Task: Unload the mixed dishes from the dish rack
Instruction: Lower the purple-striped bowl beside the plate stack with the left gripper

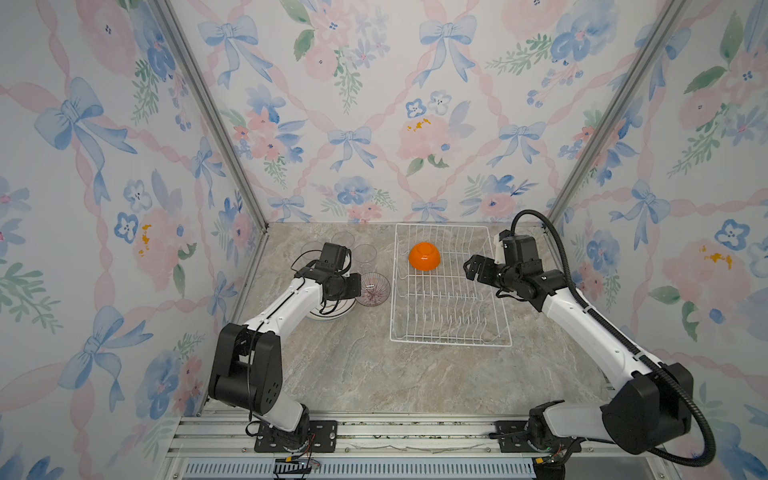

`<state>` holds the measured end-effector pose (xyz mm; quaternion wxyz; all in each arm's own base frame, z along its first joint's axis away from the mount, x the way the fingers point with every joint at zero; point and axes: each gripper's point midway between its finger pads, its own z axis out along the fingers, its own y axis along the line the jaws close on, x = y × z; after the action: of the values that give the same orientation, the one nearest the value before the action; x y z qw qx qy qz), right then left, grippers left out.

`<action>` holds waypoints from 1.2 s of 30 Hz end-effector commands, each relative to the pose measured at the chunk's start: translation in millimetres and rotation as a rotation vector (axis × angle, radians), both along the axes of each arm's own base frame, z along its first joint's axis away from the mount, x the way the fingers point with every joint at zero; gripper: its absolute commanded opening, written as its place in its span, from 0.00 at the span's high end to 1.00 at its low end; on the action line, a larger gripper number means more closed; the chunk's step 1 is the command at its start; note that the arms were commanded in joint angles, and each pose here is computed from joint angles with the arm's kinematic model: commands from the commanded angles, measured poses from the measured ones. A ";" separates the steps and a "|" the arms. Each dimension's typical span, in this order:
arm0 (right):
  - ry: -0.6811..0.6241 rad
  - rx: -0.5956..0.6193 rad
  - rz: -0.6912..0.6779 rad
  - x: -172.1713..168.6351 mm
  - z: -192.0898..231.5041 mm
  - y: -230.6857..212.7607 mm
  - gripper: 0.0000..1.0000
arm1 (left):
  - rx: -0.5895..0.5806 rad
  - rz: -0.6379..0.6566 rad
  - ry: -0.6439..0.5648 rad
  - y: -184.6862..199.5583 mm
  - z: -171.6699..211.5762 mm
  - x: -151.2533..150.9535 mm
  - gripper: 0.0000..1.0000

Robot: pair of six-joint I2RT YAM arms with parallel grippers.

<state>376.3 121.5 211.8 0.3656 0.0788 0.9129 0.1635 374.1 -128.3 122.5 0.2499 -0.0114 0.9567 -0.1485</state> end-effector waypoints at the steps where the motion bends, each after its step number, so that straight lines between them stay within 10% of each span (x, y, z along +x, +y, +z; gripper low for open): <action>1: 0.015 -0.029 -0.008 -5.5 -5.7 -7.3 0.03 | 0.019 -0.011 -0.024 -0.4 4.0 9.3 1.00; 36: 0.044 -0.050 0.011 -19.3 -16.6 -10.5 0.03 | 0.066 -0.001 0.035 -14.0 -27.5 40.0 0.97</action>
<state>363.0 112.0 199.8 0.3582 0.0739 0.9200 0.1410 401.7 -134.8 80.6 0.2108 -0.0111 0.9712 -0.1104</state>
